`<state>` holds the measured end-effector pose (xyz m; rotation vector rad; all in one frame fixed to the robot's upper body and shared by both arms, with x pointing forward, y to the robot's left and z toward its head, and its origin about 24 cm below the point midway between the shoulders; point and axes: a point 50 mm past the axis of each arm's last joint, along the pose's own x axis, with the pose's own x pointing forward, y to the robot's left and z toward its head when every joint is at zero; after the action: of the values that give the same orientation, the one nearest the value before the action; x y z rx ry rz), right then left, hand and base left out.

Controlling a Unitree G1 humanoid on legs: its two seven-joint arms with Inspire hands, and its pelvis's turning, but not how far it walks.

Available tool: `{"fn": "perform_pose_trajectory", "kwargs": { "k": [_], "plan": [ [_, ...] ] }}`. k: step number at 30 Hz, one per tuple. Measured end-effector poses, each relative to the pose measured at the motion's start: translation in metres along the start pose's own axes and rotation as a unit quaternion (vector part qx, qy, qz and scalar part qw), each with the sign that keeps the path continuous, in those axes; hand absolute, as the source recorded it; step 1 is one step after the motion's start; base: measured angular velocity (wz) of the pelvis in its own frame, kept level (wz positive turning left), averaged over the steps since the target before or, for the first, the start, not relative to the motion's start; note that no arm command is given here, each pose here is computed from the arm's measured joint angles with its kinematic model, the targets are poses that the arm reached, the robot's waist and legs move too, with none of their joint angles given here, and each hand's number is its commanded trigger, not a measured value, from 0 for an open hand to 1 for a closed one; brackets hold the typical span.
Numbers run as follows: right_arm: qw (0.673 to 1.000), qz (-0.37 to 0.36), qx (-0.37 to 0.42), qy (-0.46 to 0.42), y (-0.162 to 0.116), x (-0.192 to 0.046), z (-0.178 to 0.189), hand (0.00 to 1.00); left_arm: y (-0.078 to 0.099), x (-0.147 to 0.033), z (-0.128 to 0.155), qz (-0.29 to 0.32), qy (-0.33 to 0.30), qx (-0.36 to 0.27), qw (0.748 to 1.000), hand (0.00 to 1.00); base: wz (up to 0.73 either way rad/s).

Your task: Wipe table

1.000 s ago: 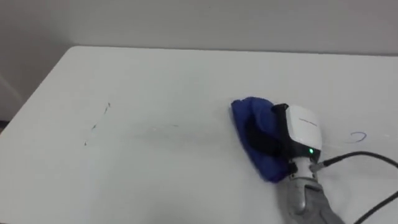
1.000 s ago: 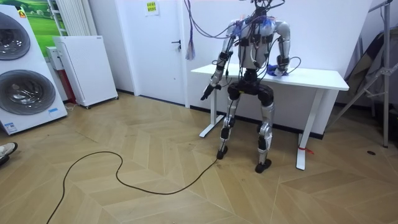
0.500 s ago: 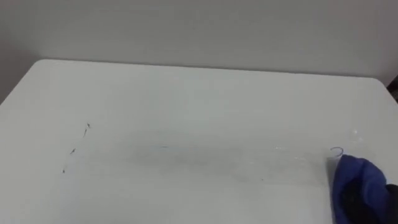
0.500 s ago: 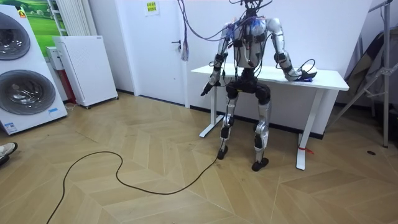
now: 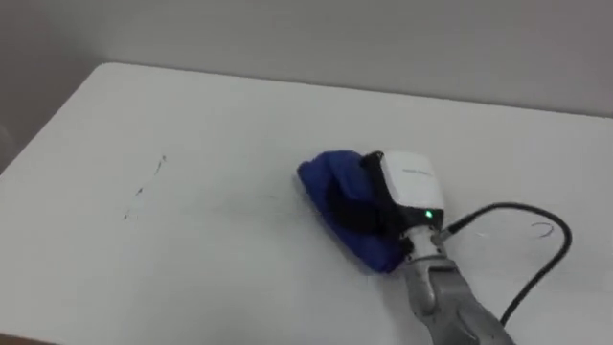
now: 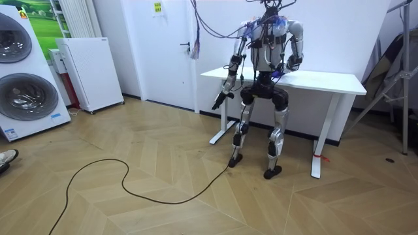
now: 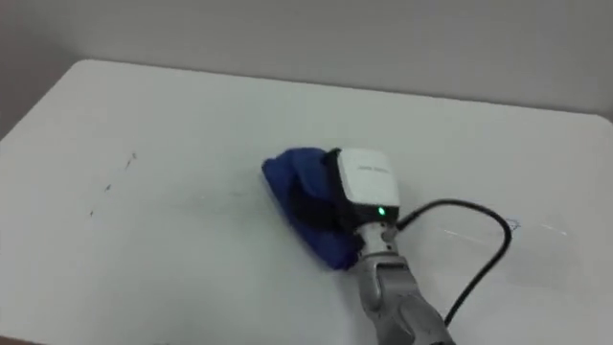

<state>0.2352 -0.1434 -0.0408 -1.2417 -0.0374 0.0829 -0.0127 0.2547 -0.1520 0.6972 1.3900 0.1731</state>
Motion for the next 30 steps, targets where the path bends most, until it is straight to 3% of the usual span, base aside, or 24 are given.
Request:
{"fn": "perform_pose_trajectory", "kwargs": {
  "k": [2,7,10,12,16,20,23,27,30],
  "plan": [
    [0.999,-0.015,0.022,0.038,0.009,-0.020,-0.019,1.00,0.003,-0.002,-0.014,-0.004,0.024,-0.022,0.999,0.00,0.46],
    [0.983,-0.072,0.036,0.168,0.010,-0.068,-0.075,1.00,0.018,0.003,-0.011,0.019,0.016,-0.037,0.999,0.00,0.28],
    [0.970,-0.087,0.028,0.224,0.004,-0.078,-0.102,1.00,0.020,0.005,0.000,0.021,-0.002,-0.035,0.999,0.00,-0.04],
    [0.968,-0.080,0.031,0.238,0.004,-0.070,-0.105,1.00,0.022,0.008,0.014,0.022,-0.024,-0.037,0.999,0.00,-0.35],
    [0.971,-0.054,0.027,0.232,0.001,-0.029,-0.087,1.00,0.025,0.012,0.036,0.023,-0.050,-0.035,0.998,0.00,-0.68],
    [0.993,-0.031,0.026,0.112,-0.013,0.035,-0.028,1.00,0.040,0.017,0.067,0.037,-0.088,-0.036,0.995,0.00,-0.24],
    [0.997,-0.064,0.026,0.042,-0.034,0.061,0.001,1.00,0.042,0.016,0.084,0.038,-0.118,-0.024,0.992,0.00,0.90],
    [0.996,-0.060,0.026,0.052,-0.034,0.059,-0.006,1.00,0.039,0.017,0.061,0.029,-0.088,-0.010,0.996,0.00,0.72],
    [0.993,-0.038,0.038,0.109,-0.014,0.024,-0.044,1.00,0.034,0.015,0.039,0.010,-0.059,-0.013,0.998,0.00,0.21]
  ]
}}
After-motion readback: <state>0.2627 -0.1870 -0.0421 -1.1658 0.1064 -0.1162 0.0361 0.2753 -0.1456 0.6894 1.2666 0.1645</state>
